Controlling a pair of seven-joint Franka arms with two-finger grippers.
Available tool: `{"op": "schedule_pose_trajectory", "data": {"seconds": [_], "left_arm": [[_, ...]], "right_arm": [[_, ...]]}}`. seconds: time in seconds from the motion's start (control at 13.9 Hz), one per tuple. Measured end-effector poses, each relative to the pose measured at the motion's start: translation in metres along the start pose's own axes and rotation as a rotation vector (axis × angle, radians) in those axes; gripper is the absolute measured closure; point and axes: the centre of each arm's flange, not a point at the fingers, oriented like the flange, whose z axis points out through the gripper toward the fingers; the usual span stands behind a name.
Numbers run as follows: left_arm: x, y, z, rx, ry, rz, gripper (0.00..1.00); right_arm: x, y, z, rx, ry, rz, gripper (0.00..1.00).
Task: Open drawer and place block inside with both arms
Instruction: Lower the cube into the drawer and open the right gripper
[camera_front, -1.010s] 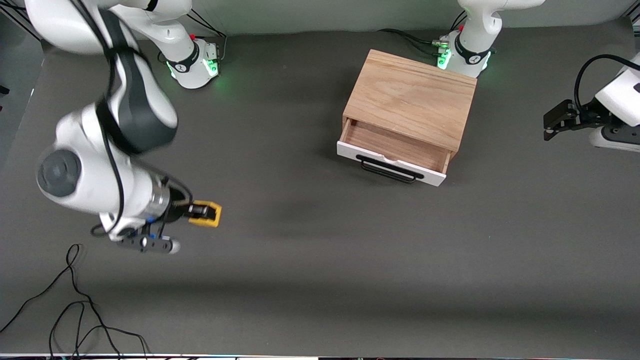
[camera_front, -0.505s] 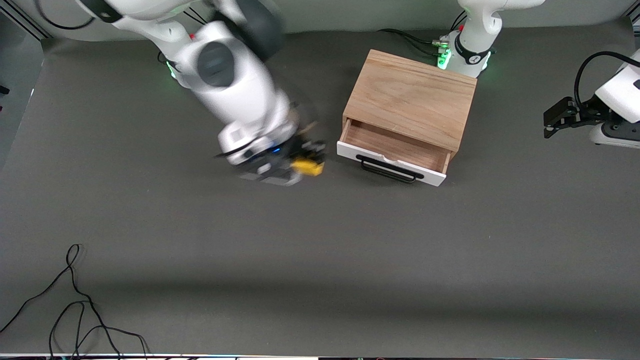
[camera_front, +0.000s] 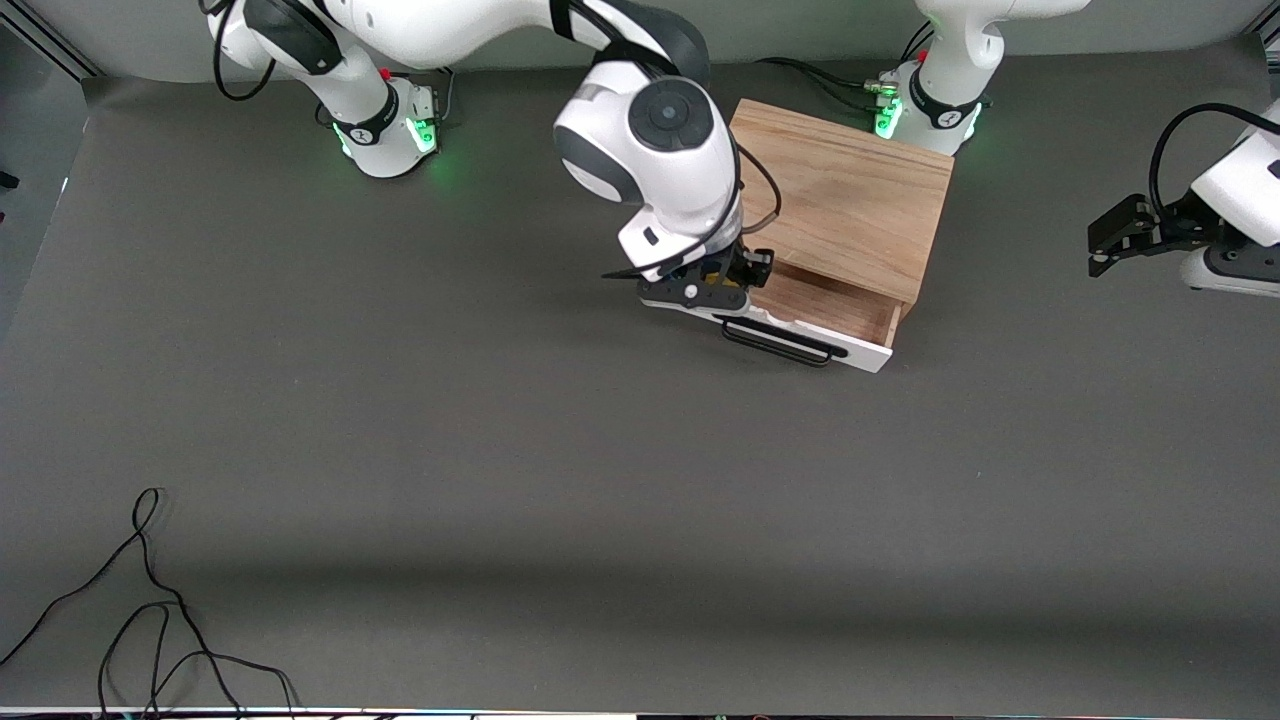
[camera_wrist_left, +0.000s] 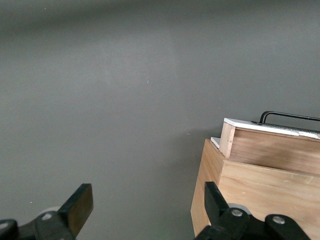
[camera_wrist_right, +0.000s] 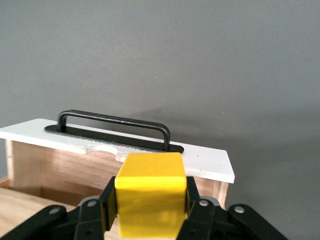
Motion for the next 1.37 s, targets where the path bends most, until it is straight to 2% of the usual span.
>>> {"op": "schedule_pose_trajectory", "data": {"seconds": [0.29,0.58,0.94,1.3,1.37], "left_arm": [[0.0,-0.001,0.001,0.0,-0.001,-0.003,0.0],[-0.001,-0.003,0.002,-0.001,-0.004,-0.006,0.0],[-0.001,-0.003,0.003,-0.001,-0.007,-0.006,0.0],[0.0,-0.005,0.003,-0.001,-0.004,-0.009,0.0],[0.0,-0.006,0.003,-0.001,-0.004,-0.01,0.0]], "right_arm": [[-0.024,-0.009,0.027,-0.028,-0.021,0.028,0.45],[-0.043,-0.016,0.042,-0.05,-0.02,0.031,0.45],[-0.043,-0.013,0.059,-0.084,0.0,0.018,0.45],[-0.041,-0.01,0.076,-0.107,-0.007,0.02,0.45],[-0.041,-0.01,0.076,-0.108,-0.006,0.022,0.42]]}}
